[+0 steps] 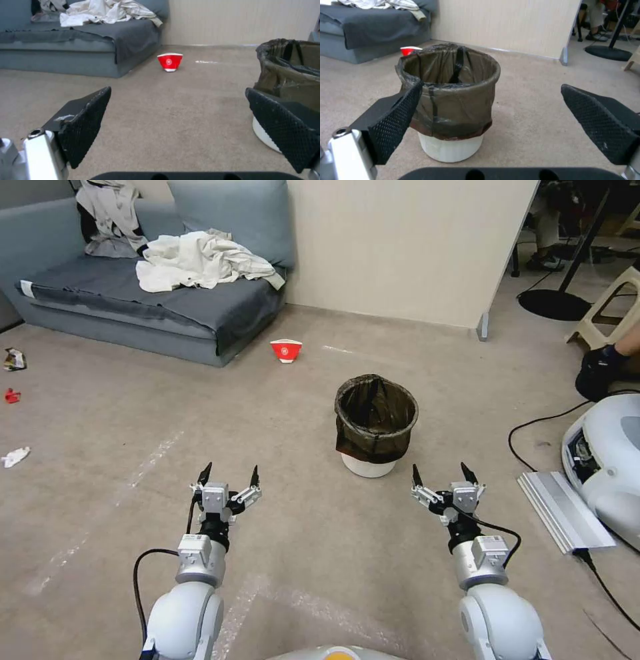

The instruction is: Pick up the trash can from the floor.

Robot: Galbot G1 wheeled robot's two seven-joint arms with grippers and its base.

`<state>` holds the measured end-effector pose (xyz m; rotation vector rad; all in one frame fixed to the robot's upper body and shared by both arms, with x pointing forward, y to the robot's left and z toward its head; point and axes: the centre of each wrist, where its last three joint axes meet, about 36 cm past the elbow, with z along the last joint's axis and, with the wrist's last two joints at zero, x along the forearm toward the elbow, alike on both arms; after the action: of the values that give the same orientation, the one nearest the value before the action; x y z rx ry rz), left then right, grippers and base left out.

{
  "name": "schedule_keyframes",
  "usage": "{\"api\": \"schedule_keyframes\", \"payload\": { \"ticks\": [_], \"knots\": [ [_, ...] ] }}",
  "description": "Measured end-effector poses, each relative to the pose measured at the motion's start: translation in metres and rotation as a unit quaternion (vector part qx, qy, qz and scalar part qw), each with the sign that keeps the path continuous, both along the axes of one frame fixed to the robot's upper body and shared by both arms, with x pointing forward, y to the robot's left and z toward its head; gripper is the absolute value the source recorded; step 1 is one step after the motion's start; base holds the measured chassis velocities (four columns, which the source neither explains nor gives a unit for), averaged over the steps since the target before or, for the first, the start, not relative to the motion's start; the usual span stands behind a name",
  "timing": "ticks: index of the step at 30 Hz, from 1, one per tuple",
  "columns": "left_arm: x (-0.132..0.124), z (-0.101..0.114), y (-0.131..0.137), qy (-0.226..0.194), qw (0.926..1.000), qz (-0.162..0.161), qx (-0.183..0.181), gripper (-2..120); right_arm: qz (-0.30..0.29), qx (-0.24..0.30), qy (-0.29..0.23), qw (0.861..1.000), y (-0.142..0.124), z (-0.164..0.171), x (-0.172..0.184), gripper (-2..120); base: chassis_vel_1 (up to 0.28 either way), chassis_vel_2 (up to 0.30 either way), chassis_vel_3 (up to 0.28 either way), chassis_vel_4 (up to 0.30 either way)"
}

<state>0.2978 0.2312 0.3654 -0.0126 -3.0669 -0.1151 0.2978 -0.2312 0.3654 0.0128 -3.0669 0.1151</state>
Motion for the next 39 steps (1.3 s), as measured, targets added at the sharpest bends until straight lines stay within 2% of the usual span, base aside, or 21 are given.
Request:
{"api": "schedule_keyframes", "payload": {
  "ticks": [18, 21, 23, 25, 26, 28, 30, 32, 33, 36, 39],
  "knots": [
    [-0.002, 0.004, 0.000, -0.001, 1.0000, 0.000, -0.002, 100, 0.000, 0.000, 0.000, 1.000, 0.000, 0.000, 0.000, 100, 0.000, 0.000, 0.000, 0.000],
    [-0.020, 0.029, 0.003, -0.002, 0.9998, -0.002, -0.021, 100, -0.001, 0.002, -0.003, 1.000, 0.000, 0.006, -0.003, 100, 0.000, 0.000, 0.000, 0.000],
    [-0.025, 0.036, 0.003, -0.003, 0.9997, -0.003, -0.026, 100, -0.001, 0.003, -0.004, 1.000, 0.000, 0.008, -0.004, 100, 0.000, 0.000, 0.000, 0.000],
    [-0.040, 0.059, 0.006, -0.004, 0.9991, -0.006, -0.041, 100, -0.004, 0.012, -0.012, 1.000, 0.000, 0.029, -0.014, 100, 0.000, 0.000, 0.000, 0.000],
    [-0.040, 0.059, 0.006, -0.004, 0.9991, -0.006, -0.041, 100, -0.004, 0.012, -0.012, 1.000, 0.000, 0.029, -0.014, 100, 0.000, 0.000, 0.000, 0.000],
    [-0.056, 0.083, 0.007, -0.005, 0.9984, -0.010, -0.055, 100, -0.007, 0.021, -0.020, 1.000, 0.000, 0.052, -0.024, 100, 0.000, 0.000, 0.000, 0.000],
    [-0.060, 0.090, 0.008, -0.005, 0.9982, -0.012, -0.059, 100, -0.007, 0.024, -0.024, 0.999, 0.000, 0.061, -0.028, 100, 0.000, 0.000, 0.000, 0.000],
    [-0.071, 0.107, 0.008, -0.007, 0.9975, -0.017, -0.068, 100, -0.009, 0.031, -0.029, 0.999, 0.000, 0.077, -0.036, 100, 0.000, 0.000, 0.000, 0.000],
    [-0.077, 0.112, 0.010, -0.017, 0.9975, -0.023, -0.064, 100, -0.009, 0.035, -0.035, 0.999, 0.000, 0.088, -0.041, 100, 0.000, 0.000, 0.000, 0.000],
    [-0.083, 0.110, 0.015, -0.030, 0.9979, -0.028, -0.051, 100, -0.007, 0.042, -0.042, 0.998, 0.000, 0.093, -0.045, 100, 0.000, 0.000, 0.000, 0.000],
    [-0.085, 0.104, 0.017, -0.039, 0.9978, -0.028, -0.045, 100, 0.004, 0.070, -0.084, 0.994, -0.002, 0.118, -0.058, 100, 0.000, 0.000, 0.000, 0.000]
  ]
}}
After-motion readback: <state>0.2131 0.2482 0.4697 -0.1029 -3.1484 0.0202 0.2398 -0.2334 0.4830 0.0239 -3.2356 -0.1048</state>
